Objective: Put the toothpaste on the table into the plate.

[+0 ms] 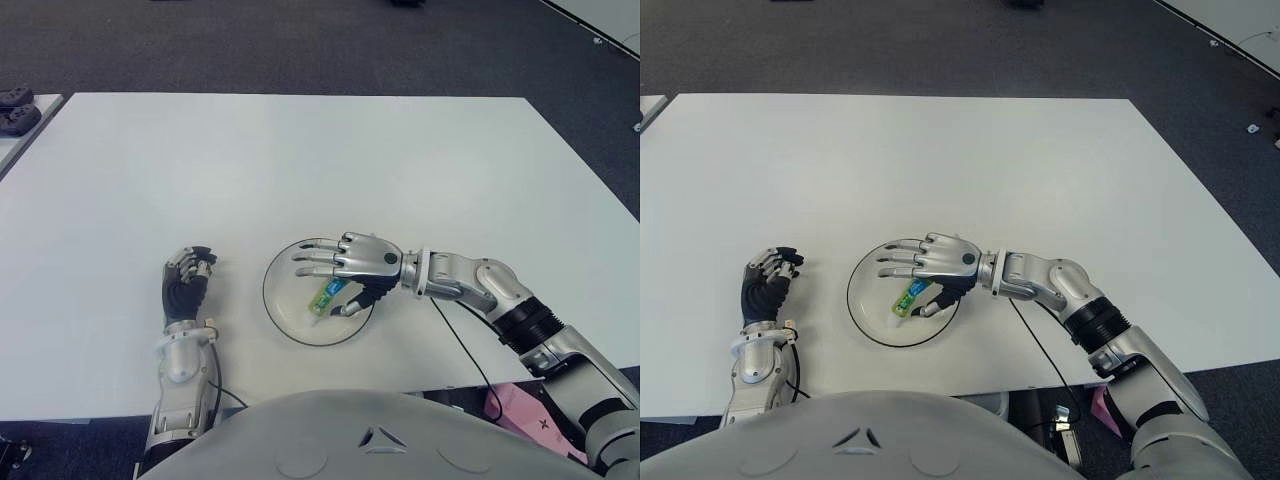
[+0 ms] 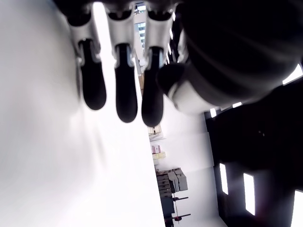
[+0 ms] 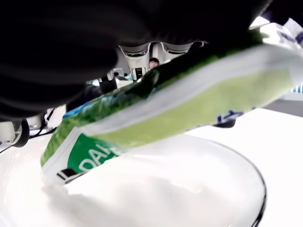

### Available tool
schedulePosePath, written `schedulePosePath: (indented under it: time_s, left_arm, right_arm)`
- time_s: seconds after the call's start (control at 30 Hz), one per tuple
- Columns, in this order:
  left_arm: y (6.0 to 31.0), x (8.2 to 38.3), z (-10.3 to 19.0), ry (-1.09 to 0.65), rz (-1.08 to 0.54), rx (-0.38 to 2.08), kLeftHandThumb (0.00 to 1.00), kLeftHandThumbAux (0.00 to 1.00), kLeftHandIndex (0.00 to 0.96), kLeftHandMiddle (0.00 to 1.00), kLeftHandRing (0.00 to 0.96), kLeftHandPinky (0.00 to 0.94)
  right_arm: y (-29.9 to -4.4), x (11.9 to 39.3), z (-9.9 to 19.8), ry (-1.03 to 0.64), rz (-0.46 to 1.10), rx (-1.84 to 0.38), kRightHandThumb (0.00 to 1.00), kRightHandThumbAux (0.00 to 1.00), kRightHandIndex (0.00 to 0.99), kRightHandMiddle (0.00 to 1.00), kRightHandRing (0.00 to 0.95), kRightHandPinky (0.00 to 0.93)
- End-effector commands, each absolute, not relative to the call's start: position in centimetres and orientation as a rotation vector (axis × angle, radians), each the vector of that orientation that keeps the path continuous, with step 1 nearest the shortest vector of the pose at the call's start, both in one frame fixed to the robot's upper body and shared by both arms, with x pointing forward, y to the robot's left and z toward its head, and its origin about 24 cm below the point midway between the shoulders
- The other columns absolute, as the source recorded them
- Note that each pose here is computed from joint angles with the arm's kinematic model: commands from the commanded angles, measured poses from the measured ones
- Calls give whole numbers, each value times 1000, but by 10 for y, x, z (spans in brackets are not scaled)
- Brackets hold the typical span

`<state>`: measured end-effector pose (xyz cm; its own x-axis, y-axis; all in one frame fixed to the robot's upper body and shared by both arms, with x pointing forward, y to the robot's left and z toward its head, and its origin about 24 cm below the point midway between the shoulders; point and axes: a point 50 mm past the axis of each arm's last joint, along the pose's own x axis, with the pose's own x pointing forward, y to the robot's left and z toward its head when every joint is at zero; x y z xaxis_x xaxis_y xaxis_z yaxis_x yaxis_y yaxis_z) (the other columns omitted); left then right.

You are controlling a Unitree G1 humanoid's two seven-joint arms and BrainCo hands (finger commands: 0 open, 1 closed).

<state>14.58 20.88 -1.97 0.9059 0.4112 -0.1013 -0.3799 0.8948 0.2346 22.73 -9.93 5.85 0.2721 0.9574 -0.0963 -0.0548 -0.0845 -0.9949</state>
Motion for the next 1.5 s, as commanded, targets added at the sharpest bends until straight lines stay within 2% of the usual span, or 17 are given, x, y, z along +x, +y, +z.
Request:
schedulePosePath:
  time_s: [0.03, 0.33, 0.5, 0.73, 0.9, 1.0, 1.13, 1.4, 1.43, 1.5]
  left_arm:
    - [206, 145, -25, 176, 389, 209, 717, 718, 433, 485, 477, 480]
    - [206, 146, -25, 178, 390, 211, 716, 717, 434, 487, 480, 481]
    - [206, 146, -25, 183, 393, 207, 718, 718, 433, 487, 475, 474]
    - [207, 146, -26, 185, 394, 199, 718, 717, 434, 489, 488, 495]
    - [208, 146, -26, 184, 395, 198, 717, 717, 434, 487, 487, 483]
    - [208, 147, -26, 182, 395, 201, 717, 718, 433, 487, 481, 478]
    - [208, 147, -26, 180, 393, 209, 717, 718, 434, 487, 481, 485]
    - [208, 147, -26, 177, 387, 210, 717, 717, 434, 490, 488, 494]
    - [208, 147, -26, 177, 387, 209, 717, 717, 434, 489, 487, 490]
    - [208, 147, -26, 176, 387, 209, 716, 717, 434, 489, 485, 484]
  right_arm:
    - [-104, 230, 61, -910, 1023, -1305, 245, 278, 0, 0, 0, 0]
    - [-111, 235, 65, -842, 907, -1140, 208, 342, 0, 0, 0, 0]
    - [-115, 237, 64, -681, 775, -856, 171, 399, 0, 0, 0, 17]
    - [-120, 241, 61, -558, 575, -510, 157, 485, 0, 0, 0, 67]
    - [-121, 244, 59, -511, 395, -269, 159, 621, 30, 36, 26, 134]
    - [-123, 246, 56, -471, 325, -172, 195, 702, 85, 93, 82, 185]
    - [-126, 249, 49, -395, 202, 12, 230, 738, 139, 146, 137, 228]
    - [-134, 252, 35, -278, 56, 229, 433, 840, 292, 249, 234, 296]
    - [-135, 252, 33, -262, 32, 244, 529, 801, 336, 272, 255, 313]
    - [-137, 252, 29, -235, -8, 258, 613, 767, 374, 301, 279, 333]
